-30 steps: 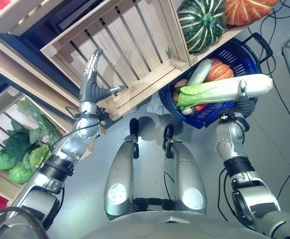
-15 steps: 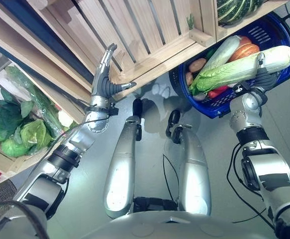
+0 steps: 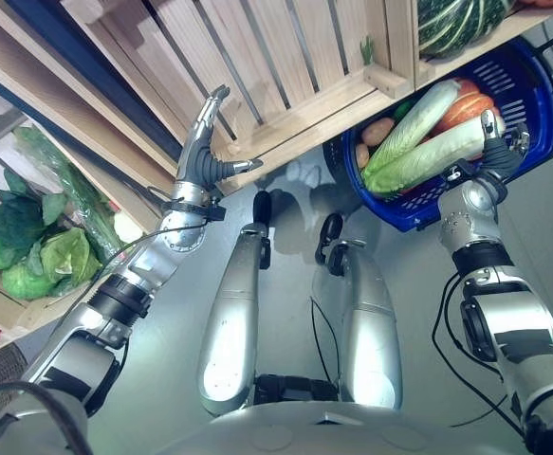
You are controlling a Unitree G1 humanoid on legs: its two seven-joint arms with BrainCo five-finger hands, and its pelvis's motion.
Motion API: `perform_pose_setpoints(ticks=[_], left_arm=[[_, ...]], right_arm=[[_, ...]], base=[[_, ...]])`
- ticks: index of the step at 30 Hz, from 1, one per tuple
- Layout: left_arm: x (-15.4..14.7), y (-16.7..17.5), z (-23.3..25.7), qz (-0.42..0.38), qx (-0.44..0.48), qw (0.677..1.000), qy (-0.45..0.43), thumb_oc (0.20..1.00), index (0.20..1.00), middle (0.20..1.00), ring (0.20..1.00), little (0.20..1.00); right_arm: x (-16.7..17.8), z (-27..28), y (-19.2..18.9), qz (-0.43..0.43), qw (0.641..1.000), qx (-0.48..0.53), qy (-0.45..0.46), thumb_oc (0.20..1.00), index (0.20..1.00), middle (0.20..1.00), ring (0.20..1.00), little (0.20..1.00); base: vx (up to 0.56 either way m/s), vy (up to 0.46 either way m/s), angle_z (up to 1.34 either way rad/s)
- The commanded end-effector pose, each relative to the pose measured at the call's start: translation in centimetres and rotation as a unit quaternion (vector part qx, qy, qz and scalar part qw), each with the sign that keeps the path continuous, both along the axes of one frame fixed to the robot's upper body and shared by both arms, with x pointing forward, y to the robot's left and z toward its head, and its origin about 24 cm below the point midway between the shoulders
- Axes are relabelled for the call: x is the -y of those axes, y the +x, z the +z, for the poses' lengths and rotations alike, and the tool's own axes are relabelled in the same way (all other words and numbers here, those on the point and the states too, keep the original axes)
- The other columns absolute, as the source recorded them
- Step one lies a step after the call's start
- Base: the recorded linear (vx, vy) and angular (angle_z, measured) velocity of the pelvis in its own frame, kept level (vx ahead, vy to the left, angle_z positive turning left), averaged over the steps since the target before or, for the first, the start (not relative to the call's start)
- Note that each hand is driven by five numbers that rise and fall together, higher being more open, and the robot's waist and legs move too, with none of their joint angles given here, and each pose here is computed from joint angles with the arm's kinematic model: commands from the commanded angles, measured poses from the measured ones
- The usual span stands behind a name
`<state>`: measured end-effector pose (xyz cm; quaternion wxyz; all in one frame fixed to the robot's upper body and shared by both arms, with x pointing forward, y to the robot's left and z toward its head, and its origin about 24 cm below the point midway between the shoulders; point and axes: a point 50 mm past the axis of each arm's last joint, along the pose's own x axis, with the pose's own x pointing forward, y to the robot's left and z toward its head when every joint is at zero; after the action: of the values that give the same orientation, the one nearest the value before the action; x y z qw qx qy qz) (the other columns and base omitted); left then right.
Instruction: Pick up fruits and vegetables into the basket
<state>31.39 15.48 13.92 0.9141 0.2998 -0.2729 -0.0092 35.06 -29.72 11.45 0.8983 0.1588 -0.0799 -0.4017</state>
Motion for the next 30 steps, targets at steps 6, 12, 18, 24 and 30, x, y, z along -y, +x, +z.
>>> perform_pose_setpoints(ticks=[6,12,18,24,30], left_arm=[[-0.4,-1.4,-1.0,-0.038,-0.014,0.999,-0.005,1.000,1.000,1.000,1.000,1.000],[-1.6,-2.1,-4.6,-0.022,-0.089,0.996,0.006,1.000,1.000,1.000,1.000,1.000],[-3.2,-4.7,-10.7,0.001,-0.222,0.975,0.018,1.000,1.000,1.000,1.000,1.000],[-3.8,-7.1,-15.5,0.013,-0.329,0.944,0.023,1.000,1.000,1.000,1.000,1.000],[-4.8,-10.4,-21.3,0.039,-0.467,0.884,0.001,1.000,1.000,1.000,1.000,1.000]], right_arm=[[2.4,-0.1,-2.2,-0.102,0.988,-0.050,-0.102,1.000,1.000,1.000,1.000,1.000],[1.4,-3.4,-3.5,-0.083,0.981,-0.109,-0.139,1.000,1.000,1.000,1.000,1.000],[0.4,-10.7,-8.5,-0.026,0.989,-0.139,-0.041,1.000,1.000,1.000,1.000,1.000],[-2.7,-15.6,-11.2,0.069,0.979,-0.191,0.030,1.000,1.000,1.000,1.000,1.000],[-4.5,-20.6,-15.2,0.156,0.942,-0.275,0.117,1.000,1.000,1.000,1.000,1.000]], base=[[0.07,-0.060,-0.03],[0.07,-0.013,0.00],[0.11,0.020,0.02],[0.05,0.050,-0.02],[0.04,0.079,-0.15]])
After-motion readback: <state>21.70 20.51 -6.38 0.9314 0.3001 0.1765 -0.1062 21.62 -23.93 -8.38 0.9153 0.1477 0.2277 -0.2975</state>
